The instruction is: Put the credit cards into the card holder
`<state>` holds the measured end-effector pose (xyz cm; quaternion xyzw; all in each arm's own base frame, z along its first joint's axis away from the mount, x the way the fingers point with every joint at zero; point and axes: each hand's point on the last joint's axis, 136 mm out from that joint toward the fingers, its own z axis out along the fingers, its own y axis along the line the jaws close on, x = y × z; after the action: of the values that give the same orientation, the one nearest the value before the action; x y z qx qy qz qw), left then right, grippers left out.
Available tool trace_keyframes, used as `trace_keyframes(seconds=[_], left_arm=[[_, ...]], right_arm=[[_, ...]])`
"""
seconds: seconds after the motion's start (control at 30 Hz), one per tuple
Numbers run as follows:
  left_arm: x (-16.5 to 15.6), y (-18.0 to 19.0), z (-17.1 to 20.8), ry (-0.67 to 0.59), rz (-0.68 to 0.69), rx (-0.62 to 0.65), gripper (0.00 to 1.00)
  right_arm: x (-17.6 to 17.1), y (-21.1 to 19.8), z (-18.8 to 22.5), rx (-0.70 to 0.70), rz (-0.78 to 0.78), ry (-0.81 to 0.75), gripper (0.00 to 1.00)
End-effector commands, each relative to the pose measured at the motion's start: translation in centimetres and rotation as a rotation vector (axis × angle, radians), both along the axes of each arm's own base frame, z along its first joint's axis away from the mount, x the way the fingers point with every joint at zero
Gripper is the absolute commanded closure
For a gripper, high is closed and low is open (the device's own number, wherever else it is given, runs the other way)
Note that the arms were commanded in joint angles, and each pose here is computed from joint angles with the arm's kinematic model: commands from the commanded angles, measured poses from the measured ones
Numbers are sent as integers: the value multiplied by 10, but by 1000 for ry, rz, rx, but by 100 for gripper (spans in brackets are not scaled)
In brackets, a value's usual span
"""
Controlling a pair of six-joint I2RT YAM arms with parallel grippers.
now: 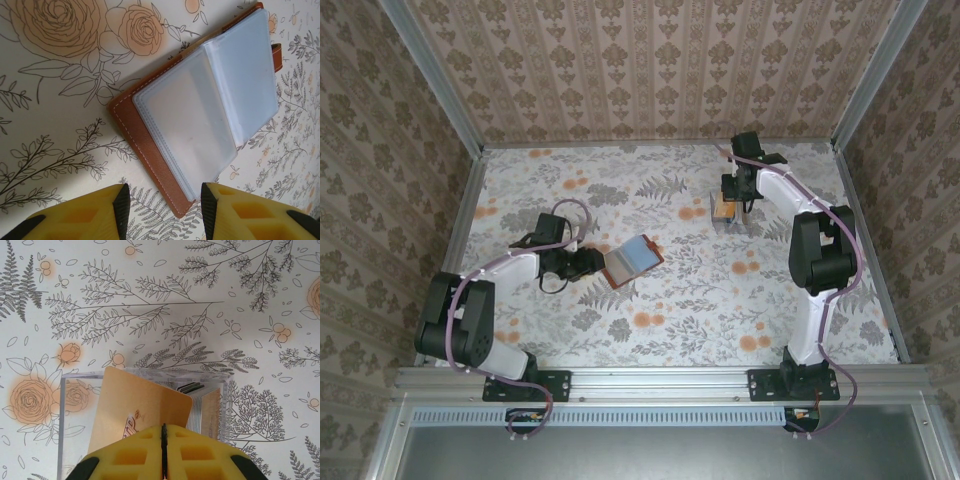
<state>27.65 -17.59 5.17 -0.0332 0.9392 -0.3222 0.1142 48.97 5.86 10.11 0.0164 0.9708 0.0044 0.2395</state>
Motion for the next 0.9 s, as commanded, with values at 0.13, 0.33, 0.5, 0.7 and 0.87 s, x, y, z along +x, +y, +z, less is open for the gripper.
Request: trace_keyframes(seconds=[0.13, 0.33, 0.5, 0.7, 0.87], left_arm=[[1, -5, 6, -3, -17, -18, 56], [0, -4, 8, -5, -18, -15, 55], [1, -5, 9, -7, -21, -15, 55], [1, -5, 10, -5, -26, -12, 55], [2, -5, 11, -7, -28, -12, 55]], right_arm=[[1, -1, 12, 66, -27, -30, 71], [4, -16, 19, 19, -65, -60, 55], [9, -16, 5, 22, -66, -29, 51], [16, -5, -17, 67, -21, -5, 53], [19, -3, -23, 61, 4, 11, 63]])
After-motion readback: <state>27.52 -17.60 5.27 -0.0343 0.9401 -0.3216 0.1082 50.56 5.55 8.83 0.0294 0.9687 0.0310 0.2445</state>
